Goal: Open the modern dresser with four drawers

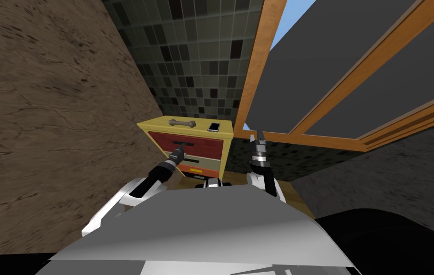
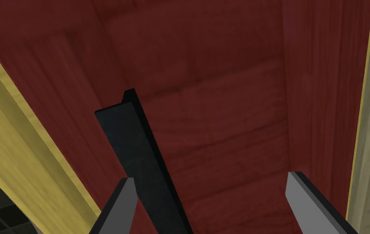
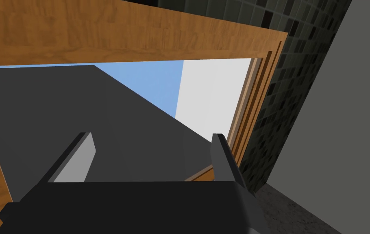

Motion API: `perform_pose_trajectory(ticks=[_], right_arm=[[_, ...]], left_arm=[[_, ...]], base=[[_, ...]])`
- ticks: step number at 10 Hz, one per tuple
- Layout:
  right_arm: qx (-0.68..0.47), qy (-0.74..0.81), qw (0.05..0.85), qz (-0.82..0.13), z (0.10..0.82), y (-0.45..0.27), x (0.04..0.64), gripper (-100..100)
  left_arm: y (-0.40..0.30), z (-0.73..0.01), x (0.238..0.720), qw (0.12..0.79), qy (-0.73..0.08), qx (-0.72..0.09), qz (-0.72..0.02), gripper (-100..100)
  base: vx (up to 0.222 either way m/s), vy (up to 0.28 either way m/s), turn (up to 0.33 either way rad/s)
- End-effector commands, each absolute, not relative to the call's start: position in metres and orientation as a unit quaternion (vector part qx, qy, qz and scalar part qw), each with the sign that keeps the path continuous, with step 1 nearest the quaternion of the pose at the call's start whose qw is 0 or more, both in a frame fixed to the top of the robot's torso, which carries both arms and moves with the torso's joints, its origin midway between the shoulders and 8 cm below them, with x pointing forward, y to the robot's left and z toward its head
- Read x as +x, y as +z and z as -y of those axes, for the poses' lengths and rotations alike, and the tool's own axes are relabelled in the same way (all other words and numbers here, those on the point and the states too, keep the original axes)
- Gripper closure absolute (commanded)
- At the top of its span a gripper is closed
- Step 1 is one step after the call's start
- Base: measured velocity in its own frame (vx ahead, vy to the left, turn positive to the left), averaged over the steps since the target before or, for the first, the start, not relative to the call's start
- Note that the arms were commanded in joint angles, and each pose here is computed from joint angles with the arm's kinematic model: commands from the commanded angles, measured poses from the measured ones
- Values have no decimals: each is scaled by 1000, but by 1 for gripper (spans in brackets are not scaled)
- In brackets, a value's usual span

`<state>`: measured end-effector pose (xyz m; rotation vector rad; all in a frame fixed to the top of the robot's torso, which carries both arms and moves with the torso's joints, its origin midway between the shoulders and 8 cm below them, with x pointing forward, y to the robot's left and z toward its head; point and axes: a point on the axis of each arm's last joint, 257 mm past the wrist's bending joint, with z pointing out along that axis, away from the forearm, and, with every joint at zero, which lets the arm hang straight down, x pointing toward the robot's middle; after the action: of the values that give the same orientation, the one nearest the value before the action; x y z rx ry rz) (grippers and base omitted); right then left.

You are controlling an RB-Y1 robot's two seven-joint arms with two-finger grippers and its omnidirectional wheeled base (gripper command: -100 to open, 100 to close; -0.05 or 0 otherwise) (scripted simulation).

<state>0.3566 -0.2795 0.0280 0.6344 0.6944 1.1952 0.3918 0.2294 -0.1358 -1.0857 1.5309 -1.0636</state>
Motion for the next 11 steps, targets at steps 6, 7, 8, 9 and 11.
perform_pose_trajectory(ticks=[6, 7, 8, 9, 11], right_arm=[[287, 542, 725, -315, 280, 28, 357, 0], [287, 542, 725, -315, 280, 28, 357, 0], [287, 542, 725, -315, 279, 28, 357, 0], [287, 542, 725, -315, 279, 28, 357, 0], [287, 542, 725, -315, 279, 28, 357, 0]], left_arm=[[-100, -217, 385, 482, -458, -426, -614, 100], [-97, -216, 385, 481, -459, -425, -614, 100], [-97, -216, 385, 481, -460, -424, -614, 100], [-95, -216, 385, 481, -461, -423, -614, 100], [-92, -215, 384, 481, -463, -421, -615, 100]], base=[[34, -3, -7], [-88, 19, 27], [-183, 19, 25], [-200, 43, 20], [-213, 50, 17]])
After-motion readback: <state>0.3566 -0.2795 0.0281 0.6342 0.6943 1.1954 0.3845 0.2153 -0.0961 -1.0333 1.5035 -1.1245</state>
